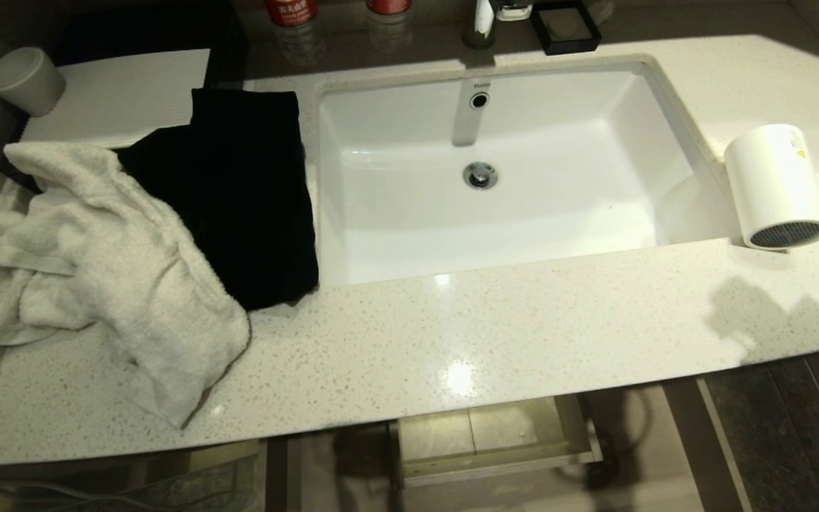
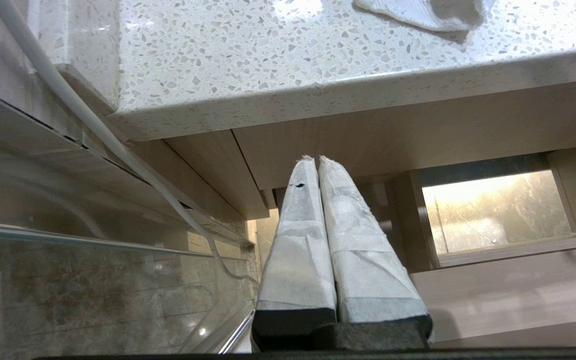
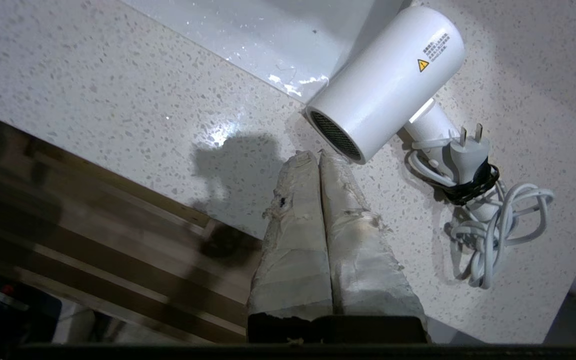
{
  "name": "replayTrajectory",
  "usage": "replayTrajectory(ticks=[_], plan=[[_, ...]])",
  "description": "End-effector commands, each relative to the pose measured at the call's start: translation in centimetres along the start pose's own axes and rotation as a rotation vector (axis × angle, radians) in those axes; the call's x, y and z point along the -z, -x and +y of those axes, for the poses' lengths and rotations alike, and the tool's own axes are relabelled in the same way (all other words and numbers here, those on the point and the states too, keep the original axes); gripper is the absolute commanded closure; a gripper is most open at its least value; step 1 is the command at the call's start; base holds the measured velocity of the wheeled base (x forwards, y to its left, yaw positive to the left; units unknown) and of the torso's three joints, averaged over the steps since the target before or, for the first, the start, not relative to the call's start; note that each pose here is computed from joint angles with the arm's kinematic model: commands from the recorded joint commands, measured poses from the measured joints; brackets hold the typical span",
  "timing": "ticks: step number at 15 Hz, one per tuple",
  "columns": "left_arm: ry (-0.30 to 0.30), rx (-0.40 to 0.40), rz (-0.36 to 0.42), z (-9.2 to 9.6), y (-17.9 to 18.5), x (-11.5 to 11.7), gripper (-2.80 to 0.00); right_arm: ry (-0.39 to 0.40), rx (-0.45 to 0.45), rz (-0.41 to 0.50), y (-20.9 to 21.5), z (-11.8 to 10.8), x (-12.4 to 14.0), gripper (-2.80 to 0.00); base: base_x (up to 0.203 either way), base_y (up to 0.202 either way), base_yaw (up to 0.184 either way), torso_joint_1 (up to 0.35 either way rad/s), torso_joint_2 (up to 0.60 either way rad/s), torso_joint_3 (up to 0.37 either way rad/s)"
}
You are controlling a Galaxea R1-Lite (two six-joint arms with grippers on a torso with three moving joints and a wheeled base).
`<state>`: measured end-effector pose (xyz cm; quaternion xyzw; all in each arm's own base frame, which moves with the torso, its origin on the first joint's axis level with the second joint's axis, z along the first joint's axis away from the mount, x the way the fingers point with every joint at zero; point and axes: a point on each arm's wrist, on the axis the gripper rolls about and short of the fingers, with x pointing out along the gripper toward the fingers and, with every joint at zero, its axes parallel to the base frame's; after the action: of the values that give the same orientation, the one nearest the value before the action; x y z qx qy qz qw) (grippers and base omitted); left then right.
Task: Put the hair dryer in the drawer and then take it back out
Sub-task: Pick up the hairdryer
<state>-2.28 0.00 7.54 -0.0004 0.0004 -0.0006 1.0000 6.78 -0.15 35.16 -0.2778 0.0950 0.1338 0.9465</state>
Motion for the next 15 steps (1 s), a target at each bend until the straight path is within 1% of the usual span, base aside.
replayTrajectory(ticks=[1, 2, 3, 4, 6, 7, 9, 11, 14, 15], plan=[[0.001, 0.000, 0.002, 0.0, 0.0, 0.1, 0.00, 0.111, -0.010, 0.123, -2.7, -2.6, 1.4, 0.00, 0.000, 0.000, 0.000, 0.000, 0.00, 0.000], [0.001, 0.000, 0.001, 0.0, 0.0, 0.0, 0.00, 0.133, -0.015, 0.174, -3.2, -3.7, 1.8, 0.00, 0.000, 0.000, 0.000, 0.000, 0.00, 0.000], [0.001, 0.002, -0.001, 0.0, 0.0, 0.0, 0.00, 0.134, -0.039, 0.237, -3.8, -4.8, 2.4, 0.00, 0.000, 0.000, 0.000, 0.000, 0.00, 0.000], [0.001, 0.001, -0.001, 0.0, 0.0, 0.0, 0.00, 0.129, -0.048, 0.277, -3.9, -5.5, 2.8, 0.00, 0.000, 0.000, 0.000, 0.000, 0.00, 0.000], [0.001, 0.001, 0.000, 0.0, 0.0, 0.0, 0.00, 0.115, -0.070, 0.311, -4.6, -6.6, 3.5, 0.00, 0.000, 0.000, 0.000, 0.000, 0.00, 0.000], [0.001, 0.002, -0.001, 0.0, 0.0, 0.0, 0.00, 0.096, -0.093, 0.313, -5.5, -7.4, 4.0, 0.00, 0.000, 0.000, 0.000, 0.000, 0.00, 0.000], [0.001, 0.000, -0.001, 0.0, 0.0, 0.0, 0.00, 0.071, -0.128, 0.282, -6.4, -8.7, 4.4, 0.00, 0.000, 0.000, 0.000, 0.000, 0.00, 0.000], [0.001, 0.002, 0.001, 0.0, 0.0, 0.0, 0.00, 0.072, -0.147, 0.263, -7.9, -10.7, 4.5, 0.00, 0.000, 0.000, 0.000, 0.000, 0.00, 0.000], [0.001, 0.000, 0.001, 0.0, 0.0, 0.0, 0.00, 0.093, -0.203, 0.239, -9.7, -12.3, 5.5, 0.00, 0.000, 0.000, 0.000, 0.000, 0.00, 0.000], [0.001, 0.000, 0.001, 0.0, 0.0, 0.0, 0.00, 0.105, -0.216, 0.229, -9.9, -12.5, 5.5, 0.00, 0.000, 0.000, 0.000, 0.000, 0.00, 0.000]])
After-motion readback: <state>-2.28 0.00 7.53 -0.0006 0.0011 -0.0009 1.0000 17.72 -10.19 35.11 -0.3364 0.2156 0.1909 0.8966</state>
